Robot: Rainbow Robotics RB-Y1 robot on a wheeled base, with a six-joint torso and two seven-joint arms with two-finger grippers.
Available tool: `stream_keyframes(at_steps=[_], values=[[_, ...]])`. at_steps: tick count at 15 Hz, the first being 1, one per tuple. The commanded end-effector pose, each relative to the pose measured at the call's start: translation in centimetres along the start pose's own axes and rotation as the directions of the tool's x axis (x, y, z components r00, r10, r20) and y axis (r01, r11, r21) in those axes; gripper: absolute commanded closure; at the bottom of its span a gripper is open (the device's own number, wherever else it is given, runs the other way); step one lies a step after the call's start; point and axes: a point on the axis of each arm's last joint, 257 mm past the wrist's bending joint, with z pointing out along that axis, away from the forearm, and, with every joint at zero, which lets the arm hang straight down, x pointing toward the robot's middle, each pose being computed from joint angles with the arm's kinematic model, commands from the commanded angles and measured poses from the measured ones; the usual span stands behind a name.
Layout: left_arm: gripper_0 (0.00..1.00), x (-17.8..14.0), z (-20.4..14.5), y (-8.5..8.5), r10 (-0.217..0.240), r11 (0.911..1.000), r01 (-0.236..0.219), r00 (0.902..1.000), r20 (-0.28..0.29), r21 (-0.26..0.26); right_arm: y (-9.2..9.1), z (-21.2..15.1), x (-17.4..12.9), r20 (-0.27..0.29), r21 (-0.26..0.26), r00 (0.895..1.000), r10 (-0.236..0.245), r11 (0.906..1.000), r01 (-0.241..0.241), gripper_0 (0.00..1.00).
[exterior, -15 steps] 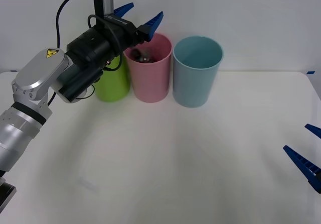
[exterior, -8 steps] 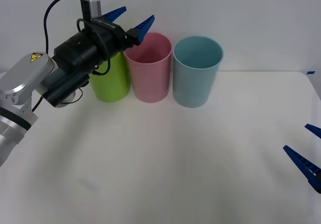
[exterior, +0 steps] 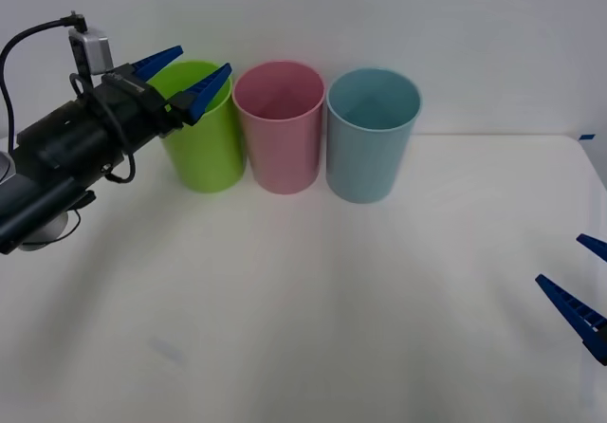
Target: Grasp the object on the table and drop it into the matching bin: aluminum can to the light blue bin, PET bottle to the pink bin.
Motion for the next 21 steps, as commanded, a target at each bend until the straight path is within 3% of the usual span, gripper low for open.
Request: stream_keyframes(at_steps=[1,8,12,14,17,21], values=[[0.00,1.6,-3.0,0.7,0.022,0.9998,-0.022,0.9994,-0.028,0.002,0.0,0.0,0.0,0.000,0.000,1.000,0.000,1.0000,0.000,0.00],[0.00,5.6,-9.8,1.3,0.095,0.9951,-0.092,0.9877,-0.124,0.037,0.0,0.0,0.0,0.000,0.000,1.000,0.000,1.0000,0.000,0.00],[0.00,7.5,-14.1,1.4,0.112,0.9925,-0.101,0.9778,-0.177,0.070,0.0,0.0,0.0,0.000,0.000,1.000,0.000,1.0000,0.000,0.00],[0.00,8.2,-16.6,1.9,0.151,0.9876,-0.138,0.9645,-0.217,0.075,0.0,0.0,0.0,0.000,0.000,1.000,0.000,1.0000,0.000,0.00],[0.00,9.1,-19.8,1.8,0.149,0.9879,-0.133,0.9569,-0.249,0.079,0.0,0.0,0.0,0.000,0.000,1.000,0.000,1.0000,0.000,0.00],[0.00,9.5,-24.3,3.0,0.144,0.9895,-0.138,0.9474,-0.286,0.043,0.0,0.0,0.0,0.000,0.000,1.000,0.000,1.0000,0.000,0.00]])
